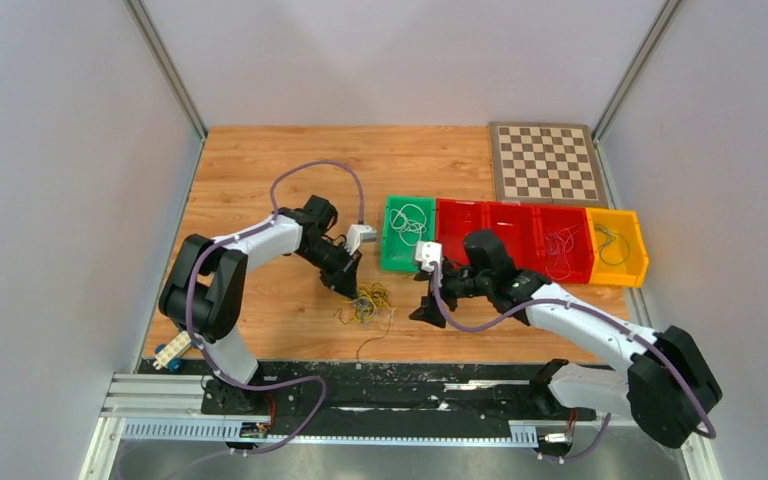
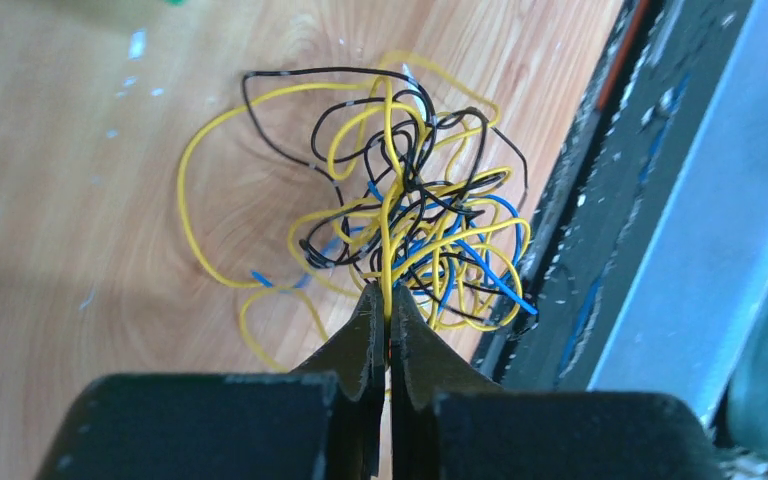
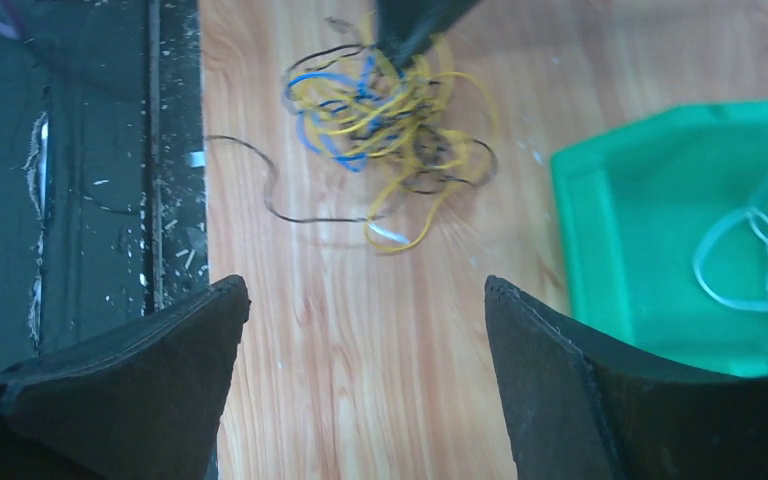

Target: Untangle the cables

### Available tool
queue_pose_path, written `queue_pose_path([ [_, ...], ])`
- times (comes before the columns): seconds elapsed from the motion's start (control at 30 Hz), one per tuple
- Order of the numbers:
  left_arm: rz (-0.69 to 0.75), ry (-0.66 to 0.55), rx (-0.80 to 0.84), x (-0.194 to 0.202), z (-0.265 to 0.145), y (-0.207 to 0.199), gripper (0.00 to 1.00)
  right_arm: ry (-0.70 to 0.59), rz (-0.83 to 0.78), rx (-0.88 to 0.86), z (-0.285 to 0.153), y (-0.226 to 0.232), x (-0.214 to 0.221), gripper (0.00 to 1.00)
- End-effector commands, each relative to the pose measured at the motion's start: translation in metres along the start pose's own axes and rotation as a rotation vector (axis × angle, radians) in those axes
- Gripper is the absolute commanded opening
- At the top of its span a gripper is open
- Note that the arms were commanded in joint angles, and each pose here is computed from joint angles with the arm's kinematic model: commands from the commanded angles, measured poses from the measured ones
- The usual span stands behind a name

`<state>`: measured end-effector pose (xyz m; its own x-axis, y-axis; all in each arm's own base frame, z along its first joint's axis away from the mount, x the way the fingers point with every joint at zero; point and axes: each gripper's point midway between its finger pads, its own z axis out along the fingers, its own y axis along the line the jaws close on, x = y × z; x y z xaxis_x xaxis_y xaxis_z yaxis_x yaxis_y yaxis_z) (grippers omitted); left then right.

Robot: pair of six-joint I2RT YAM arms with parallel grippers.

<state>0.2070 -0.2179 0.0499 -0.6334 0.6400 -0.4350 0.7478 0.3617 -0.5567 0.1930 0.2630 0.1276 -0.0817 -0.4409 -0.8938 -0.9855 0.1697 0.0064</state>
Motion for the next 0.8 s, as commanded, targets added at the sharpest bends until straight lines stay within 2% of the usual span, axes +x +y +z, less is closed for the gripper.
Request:
queue_pose_path([
  [0.0,-0.114,-0.219,0.073,-0.038,-0.045,-0.016,0.00,-0.074,-0.112,-0.017,0.032,-0.001,-0.025,0.90],
  [0.17,-0.172,-0.247,0.113,-0.042,-0.048,-0.020,0.00,-0.095,-0.134,-0.003,0.069,-0.014,-0.040,0.94],
  [0.37,-0.211,-0.266,0.127,-0.044,-0.045,-0.019,0.00,-0.125,-0.076,-0.010,0.105,-0.031,-0.060,0.95],
  [0.4,-0.215,-0.273,0.128,-0.045,-0.047,-0.019,0.00,-0.123,-0.074,-0.023,0.111,-0.029,-0.059,0.90],
  [0.47,-0.226,-0.283,0.127,-0.046,-0.050,-0.018,0.00,-0.114,-0.069,-0.055,0.120,-0.026,-0.056,0.73],
  [0.5,-0.228,-0.290,0.125,-0.047,-0.052,-0.019,0.01,-0.110,-0.065,-0.070,0.122,-0.023,-0.055,0.57],
  [0.57,-0.246,-0.307,0.111,-0.047,-0.059,-0.016,0.06,-0.107,-0.066,-0.092,0.120,-0.018,-0.054,0.15],
  [0.6,-0.262,-0.320,0.100,-0.045,-0.063,-0.012,0.07,-0.103,-0.066,-0.087,0.117,-0.017,-0.052,0.01],
  [0.77,-0.327,-0.375,0.050,-0.030,-0.078,0.003,0.11,-0.101,-0.098,-0.079,0.095,-0.006,-0.046,0.00],
])
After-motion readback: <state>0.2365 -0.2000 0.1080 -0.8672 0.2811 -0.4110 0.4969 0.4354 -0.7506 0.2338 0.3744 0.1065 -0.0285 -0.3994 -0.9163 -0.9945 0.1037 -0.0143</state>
